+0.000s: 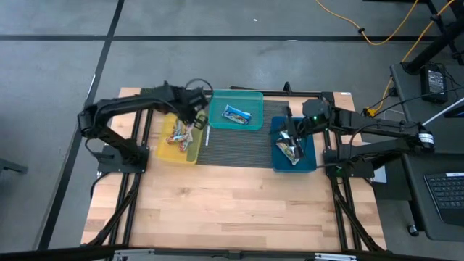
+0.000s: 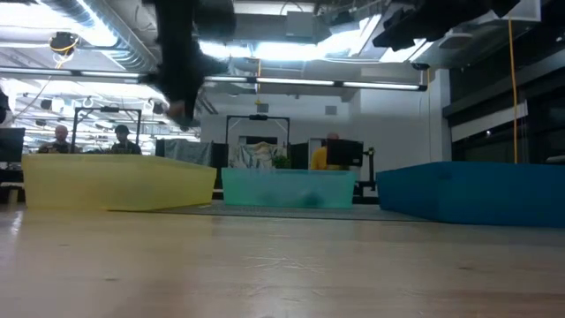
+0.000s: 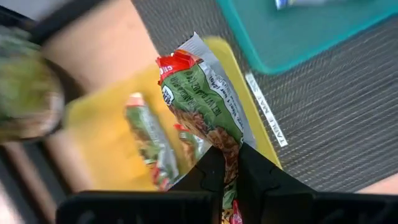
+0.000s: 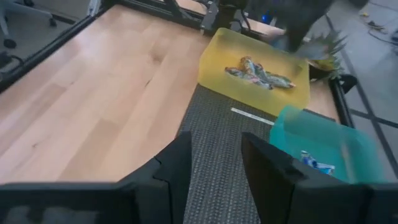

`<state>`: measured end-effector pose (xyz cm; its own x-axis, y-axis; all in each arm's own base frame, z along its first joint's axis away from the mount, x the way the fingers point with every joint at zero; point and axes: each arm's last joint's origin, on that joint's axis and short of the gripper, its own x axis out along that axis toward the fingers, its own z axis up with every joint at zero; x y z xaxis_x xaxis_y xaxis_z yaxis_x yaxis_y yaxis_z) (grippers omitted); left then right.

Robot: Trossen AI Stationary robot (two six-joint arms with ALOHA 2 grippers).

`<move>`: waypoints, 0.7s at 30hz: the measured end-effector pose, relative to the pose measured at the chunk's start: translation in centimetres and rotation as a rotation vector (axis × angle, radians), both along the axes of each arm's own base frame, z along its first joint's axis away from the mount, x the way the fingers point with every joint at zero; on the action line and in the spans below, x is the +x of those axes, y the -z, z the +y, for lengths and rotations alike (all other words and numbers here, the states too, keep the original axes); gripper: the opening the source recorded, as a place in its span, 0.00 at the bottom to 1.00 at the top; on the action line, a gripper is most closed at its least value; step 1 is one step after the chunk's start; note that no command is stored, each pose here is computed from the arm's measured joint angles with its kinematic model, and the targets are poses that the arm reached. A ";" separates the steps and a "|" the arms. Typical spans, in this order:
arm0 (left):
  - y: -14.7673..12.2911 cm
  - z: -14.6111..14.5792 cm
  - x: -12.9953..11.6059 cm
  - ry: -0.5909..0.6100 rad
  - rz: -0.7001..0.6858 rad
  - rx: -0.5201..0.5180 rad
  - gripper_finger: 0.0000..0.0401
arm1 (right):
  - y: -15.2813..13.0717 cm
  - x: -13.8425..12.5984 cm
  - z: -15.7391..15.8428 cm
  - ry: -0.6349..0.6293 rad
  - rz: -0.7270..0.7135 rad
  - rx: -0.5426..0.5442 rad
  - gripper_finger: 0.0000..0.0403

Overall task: Pick and place Granola Bars by type
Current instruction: Put the red granola bar into the yellow bin, then return to Home Position

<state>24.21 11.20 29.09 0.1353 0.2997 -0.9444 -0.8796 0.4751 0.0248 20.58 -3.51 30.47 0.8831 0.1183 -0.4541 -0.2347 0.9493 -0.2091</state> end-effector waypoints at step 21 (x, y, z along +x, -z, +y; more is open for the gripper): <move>7.3 1.7 -1.5 0.164 -0.130 -0.070 0.26 | 0.2 -0.2 -1.2 0.115 0.021 0.002 0.36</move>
<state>22.73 12.92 21.83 0.2990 0.1976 -0.9336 -0.7841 0.6085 -0.1223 20.37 -4.73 30.31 0.8812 0.0174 -0.4725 -0.1281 0.9708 -0.2030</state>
